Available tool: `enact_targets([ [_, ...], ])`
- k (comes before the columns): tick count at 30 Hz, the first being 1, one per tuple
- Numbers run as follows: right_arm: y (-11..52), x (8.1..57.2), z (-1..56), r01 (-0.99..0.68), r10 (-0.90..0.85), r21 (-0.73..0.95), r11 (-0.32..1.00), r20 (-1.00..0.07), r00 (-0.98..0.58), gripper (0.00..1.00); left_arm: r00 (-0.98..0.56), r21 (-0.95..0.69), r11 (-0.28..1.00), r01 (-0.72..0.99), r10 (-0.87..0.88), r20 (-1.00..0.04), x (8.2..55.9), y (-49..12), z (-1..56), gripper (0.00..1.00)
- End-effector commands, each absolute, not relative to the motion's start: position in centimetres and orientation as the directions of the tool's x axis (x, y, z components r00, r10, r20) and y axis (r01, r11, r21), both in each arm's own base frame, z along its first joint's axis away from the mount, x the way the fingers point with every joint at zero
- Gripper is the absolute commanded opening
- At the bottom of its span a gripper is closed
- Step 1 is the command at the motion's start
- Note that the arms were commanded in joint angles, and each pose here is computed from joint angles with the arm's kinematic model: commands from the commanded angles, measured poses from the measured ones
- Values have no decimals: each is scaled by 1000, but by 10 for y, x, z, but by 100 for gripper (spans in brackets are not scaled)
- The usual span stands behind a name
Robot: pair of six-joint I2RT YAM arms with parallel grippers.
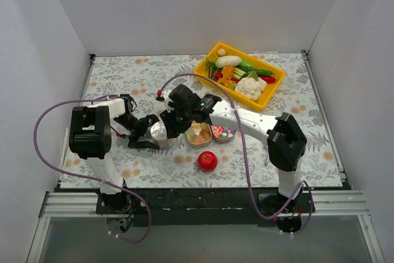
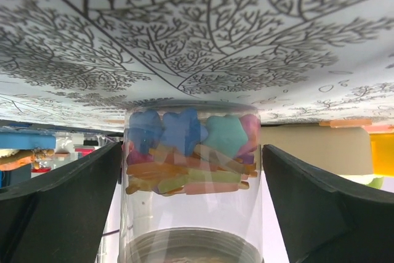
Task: Pack the candies
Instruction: Screw the bottle lid onto the packing bottle, then reset both arms
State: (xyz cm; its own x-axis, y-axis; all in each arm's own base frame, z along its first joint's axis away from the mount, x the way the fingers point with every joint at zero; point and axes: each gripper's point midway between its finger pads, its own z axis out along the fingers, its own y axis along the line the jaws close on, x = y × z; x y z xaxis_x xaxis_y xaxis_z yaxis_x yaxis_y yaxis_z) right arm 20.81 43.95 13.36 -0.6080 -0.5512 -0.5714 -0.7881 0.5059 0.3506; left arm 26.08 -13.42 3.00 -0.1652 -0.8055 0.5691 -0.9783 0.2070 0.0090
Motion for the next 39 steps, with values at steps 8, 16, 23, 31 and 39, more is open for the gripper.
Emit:
enact_targets([
  [8,396,237,215,-757,-412,239,608,-721,-558,98,-249,45,320,-946,-811,529,259,-134,7,98],
  [16,377,240,214,-728,-382,251,638,-718,-582,98,-252,-20,278,-960,-836,487,299,-104,19,98],
  [23,357,246,211,-676,-349,221,703,-720,-599,98,-270,-53,272,-961,-871,410,302,-71,35,98],
  [31,309,275,219,-447,-173,183,875,-746,-643,99,-438,-236,428,-872,-899,-11,339,-7,97,98],
  [39,256,285,198,-276,-153,56,960,-718,-679,98,-365,-564,697,-443,-715,-597,360,15,288,98],
])
